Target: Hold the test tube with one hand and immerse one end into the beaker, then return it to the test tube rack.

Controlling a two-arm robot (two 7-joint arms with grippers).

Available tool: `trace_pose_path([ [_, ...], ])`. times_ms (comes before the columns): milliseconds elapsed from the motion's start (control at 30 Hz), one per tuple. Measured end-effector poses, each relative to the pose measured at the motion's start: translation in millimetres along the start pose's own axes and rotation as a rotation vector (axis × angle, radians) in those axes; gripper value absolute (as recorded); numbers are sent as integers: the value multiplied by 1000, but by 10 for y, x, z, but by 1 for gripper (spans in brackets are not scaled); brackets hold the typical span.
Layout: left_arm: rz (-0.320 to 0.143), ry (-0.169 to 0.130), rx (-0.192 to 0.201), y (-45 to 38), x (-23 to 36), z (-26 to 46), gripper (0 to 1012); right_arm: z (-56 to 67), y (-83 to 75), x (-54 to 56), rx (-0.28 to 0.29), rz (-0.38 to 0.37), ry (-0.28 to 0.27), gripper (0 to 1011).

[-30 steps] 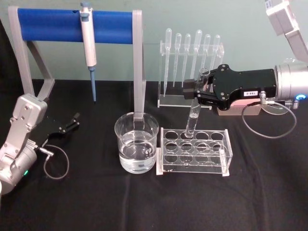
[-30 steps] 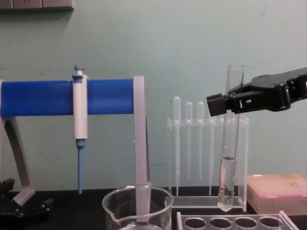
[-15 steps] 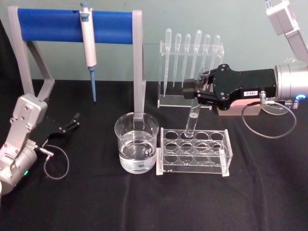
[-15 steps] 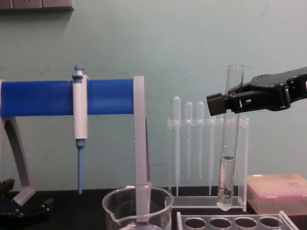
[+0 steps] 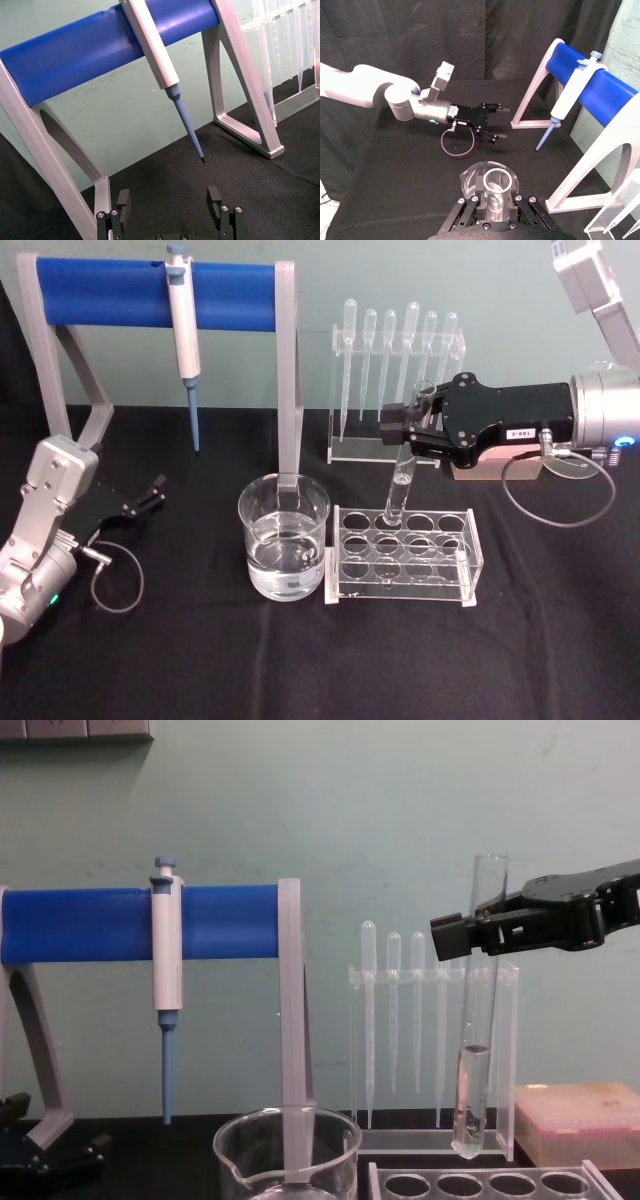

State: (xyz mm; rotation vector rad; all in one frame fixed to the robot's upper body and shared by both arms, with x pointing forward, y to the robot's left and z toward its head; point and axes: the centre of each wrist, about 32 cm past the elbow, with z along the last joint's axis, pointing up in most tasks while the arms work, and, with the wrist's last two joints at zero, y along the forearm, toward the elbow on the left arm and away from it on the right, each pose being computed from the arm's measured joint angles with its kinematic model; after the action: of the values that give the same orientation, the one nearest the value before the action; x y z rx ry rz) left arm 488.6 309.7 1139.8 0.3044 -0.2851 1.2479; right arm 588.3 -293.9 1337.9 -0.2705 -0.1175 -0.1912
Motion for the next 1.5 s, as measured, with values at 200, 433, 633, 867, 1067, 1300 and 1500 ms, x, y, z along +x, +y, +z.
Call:
trace_pose_path([
  [200, 0, 0, 0, 0, 0, 0, 1000, 1, -1, 0, 0, 0, 0, 226],
  [433, 0, 0, 0, 0, 0, 0, 1000, 1, -2, 1, 0, 0, 0, 226],
  [633, 0, 0, 0, 0, 0, 0, 1000, 1, -2, 1, 0, 0, 0, 226],
  [867, 0, 0, 0, 0, 0, 0, 1000, 1, -2, 1, 0, 0, 0, 226],
  [1067, 0, 0, 0, 0, 0, 0, 1000, 1, -2, 1, 0, 0, 0, 226],
  [1300, 0, 0, 0, 0, 0, 0, 1000, 1, -1, 0, 0, 0, 0, 226],
  [1500, 0, 0, 0, 0, 0, 0, 1000, 1, -1, 0, 0, 0, 0, 226],
])
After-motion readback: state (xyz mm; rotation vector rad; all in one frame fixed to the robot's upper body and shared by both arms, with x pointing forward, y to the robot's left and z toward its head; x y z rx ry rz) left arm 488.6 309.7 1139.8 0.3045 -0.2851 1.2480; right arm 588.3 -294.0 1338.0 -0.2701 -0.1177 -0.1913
